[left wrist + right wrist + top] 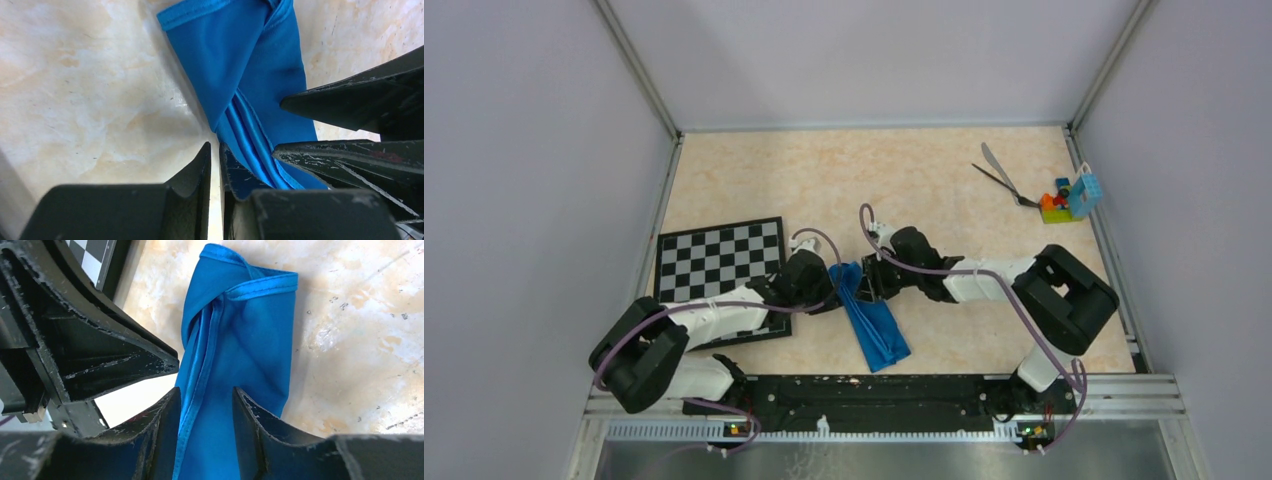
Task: Fold the napkin into a case and place the utensils inside
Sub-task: Grasp the top corner of the smaller rectangle folded napkin from the folded napkin.
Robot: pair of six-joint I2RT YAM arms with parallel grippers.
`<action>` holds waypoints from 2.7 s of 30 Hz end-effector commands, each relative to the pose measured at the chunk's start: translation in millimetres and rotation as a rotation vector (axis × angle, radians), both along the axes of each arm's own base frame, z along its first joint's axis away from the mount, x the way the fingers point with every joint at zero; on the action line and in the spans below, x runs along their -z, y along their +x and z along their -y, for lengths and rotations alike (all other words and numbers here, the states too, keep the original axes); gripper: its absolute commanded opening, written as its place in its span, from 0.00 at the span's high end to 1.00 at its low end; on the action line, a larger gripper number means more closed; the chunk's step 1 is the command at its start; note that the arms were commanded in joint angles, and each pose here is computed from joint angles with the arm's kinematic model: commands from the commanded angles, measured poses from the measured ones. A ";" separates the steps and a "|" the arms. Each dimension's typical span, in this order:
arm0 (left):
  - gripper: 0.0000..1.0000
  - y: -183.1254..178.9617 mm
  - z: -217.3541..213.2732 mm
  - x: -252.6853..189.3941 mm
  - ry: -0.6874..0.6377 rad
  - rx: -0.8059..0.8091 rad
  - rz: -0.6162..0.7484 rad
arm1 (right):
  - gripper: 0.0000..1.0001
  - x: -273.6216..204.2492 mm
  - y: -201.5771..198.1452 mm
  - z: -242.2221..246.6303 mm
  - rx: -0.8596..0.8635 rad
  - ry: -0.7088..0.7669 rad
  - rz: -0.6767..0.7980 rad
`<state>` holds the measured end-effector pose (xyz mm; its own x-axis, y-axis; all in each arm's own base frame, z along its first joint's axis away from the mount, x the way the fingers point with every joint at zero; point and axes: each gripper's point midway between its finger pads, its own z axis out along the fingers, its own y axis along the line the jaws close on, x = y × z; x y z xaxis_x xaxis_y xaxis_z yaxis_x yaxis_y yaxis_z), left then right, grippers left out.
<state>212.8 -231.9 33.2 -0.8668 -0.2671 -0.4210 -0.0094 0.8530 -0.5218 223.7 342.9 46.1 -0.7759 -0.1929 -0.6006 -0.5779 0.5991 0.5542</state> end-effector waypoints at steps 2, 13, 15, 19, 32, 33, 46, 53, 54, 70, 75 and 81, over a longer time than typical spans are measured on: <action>0.87 -4.9 14.2 -0.8 -0.088 0.004 -0.003 | 0.57 -9.0 -5.9 -2.1 -0.058 -0.041 0.161; 0.93 -14.8 16.7 10.3 -0.119 -0.016 -0.028 | 0.60 16.0 -3.5 -6.8 -0.014 -0.241 0.323; 0.94 -15.8 15.7 11.9 -0.121 -0.022 -0.029 | 0.64 18.5 -3.5 -9.0 -0.016 -0.271 0.341; 0.94 -17.7 16.3 14.2 -0.128 -0.022 -0.033 | 0.73 21.0 -1.7 -12.6 -0.013 -0.306 0.367; 0.96 -20.0 18.0 16.1 -0.147 -0.044 -0.030 | 1.00 -38.3 -12.4 -52.2 0.015 -0.071 0.259; 0.96 -20.2 18.8 15.9 -0.149 -0.045 -0.028 | 1.00 -36.5 -14.1 -55.0 0.023 -0.057 0.233; 0.91 -18.7 10.9 15.0 -0.072 -0.051 -0.002 | 1.00 19.7 -5.4 -34.2 0.150 -0.001 0.080; 0.66 -10.8 -33.9 -33.0 0.027 -0.077 0.134 | 0.77 29.9 -12.0 -19.7 0.129 0.007 0.054; 0.63 -7.0 -38.2 -44.1 0.015 -0.080 0.167 | 0.74 26.9 -12.7 -19.9 0.119 0.014 0.055; 0.75 68.0 -63.9 -57.8 0.098 -0.167 0.236 | 0.89 -38.1 33.6 -54.3 0.126 0.196 0.059; 0.76 74.4 -58.3 -51.7 0.097 -0.147 0.234 | 1.00 -25.4 44.4 -64.3 0.136 0.194 0.039; 0.79 77.1 -37.6 -31.8 0.067 -0.076 0.161 | 1.00 -17.3 57.8 -75.7 0.160 0.205 0.039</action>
<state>272.3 -173.1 56.3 -0.7649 -0.3058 -0.5670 -0.0576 0.9091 -0.4126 259.7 399.2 40.5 -0.7991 -0.0050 -0.6012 -0.4817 0.6037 0.6352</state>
